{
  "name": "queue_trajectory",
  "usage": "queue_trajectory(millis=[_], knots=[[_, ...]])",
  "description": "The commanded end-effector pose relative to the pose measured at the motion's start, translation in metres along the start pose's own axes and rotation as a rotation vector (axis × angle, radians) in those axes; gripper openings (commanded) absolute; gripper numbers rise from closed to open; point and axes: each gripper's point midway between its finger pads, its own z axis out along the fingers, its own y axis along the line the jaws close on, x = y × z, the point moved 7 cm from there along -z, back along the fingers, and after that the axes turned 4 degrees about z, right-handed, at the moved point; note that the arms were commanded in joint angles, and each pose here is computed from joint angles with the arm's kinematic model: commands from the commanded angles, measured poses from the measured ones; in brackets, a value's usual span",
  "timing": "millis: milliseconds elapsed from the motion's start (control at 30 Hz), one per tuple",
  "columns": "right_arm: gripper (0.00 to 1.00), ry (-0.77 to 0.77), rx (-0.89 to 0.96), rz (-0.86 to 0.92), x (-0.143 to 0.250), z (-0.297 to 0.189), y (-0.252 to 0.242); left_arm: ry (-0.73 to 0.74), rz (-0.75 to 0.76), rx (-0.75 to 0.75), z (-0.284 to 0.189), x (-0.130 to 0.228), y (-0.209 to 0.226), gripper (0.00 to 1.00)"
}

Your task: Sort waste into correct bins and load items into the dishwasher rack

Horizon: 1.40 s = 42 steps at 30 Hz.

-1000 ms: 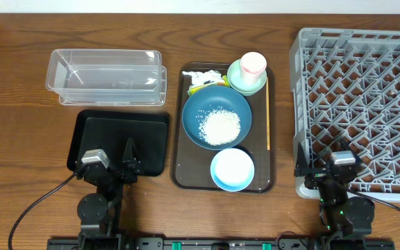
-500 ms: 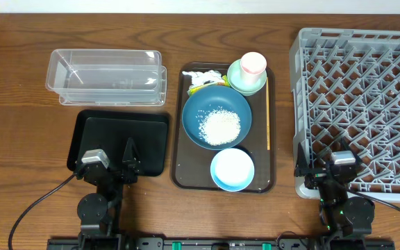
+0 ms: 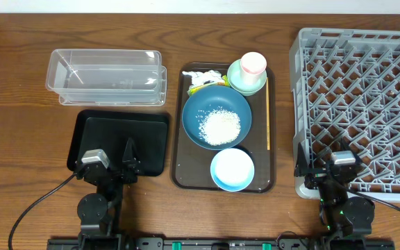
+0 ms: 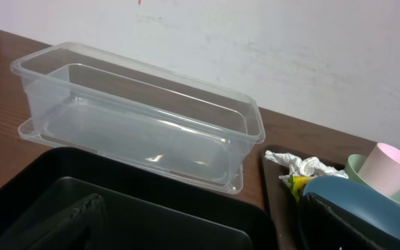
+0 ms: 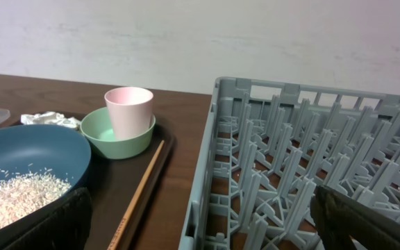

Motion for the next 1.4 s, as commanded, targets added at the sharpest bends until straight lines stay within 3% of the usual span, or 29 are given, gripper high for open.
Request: queue_trajectory(millis=[0,67,300,567,667,800,967,1233,1367], knots=[[0.99,0.0,0.001,-0.013,0.001,0.0,0.001,0.037,0.009,-0.041,0.001,0.012,0.007,0.9],[0.99,0.0,0.001,-0.013,0.001,0.0,0.001,0.04,-0.022,-0.027,0.001,0.012,0.005,0.9],[0.99,0.0,0.001,-0.013,0.001,0.0,0.001,0.116,-0.388,0.198,-0.001,0.014,-0.02,0.9],[0.99,0.0,0.001,-0.013,0.001,0.0,0.001,0.251,-0.559,0.412,-0.01,0.018,-0.043,0.9],[0.99,0.0,0.001,-0.013,0.001,0.0,0.001,0.26,-0.614,0.564,-0.017,0.005,-0.058,0.9],[0.99,0.0,0.001,-0.013,0.001,0.0,0.001,0.067,-0.49,0.823,-0.038,-0.041,-0.079,0.9],[0.99,0.0,0.001,-0.013,0.001,0.0,0.001,0.003,-0.433,0.847,-0.052,-0.076,-0.088,0.9],[0.99,0.0,0.001,-0.013,0.001,0.0,0.001,0.189,-0.313,0.727,-0.043,-0.117,-0.098,0.9],[0.99,0.0,0.001,-0.013,0.001,0.0,0.001,0.347,-0.223,0.769,-0.035,-0.143,-0.112,0.91]])
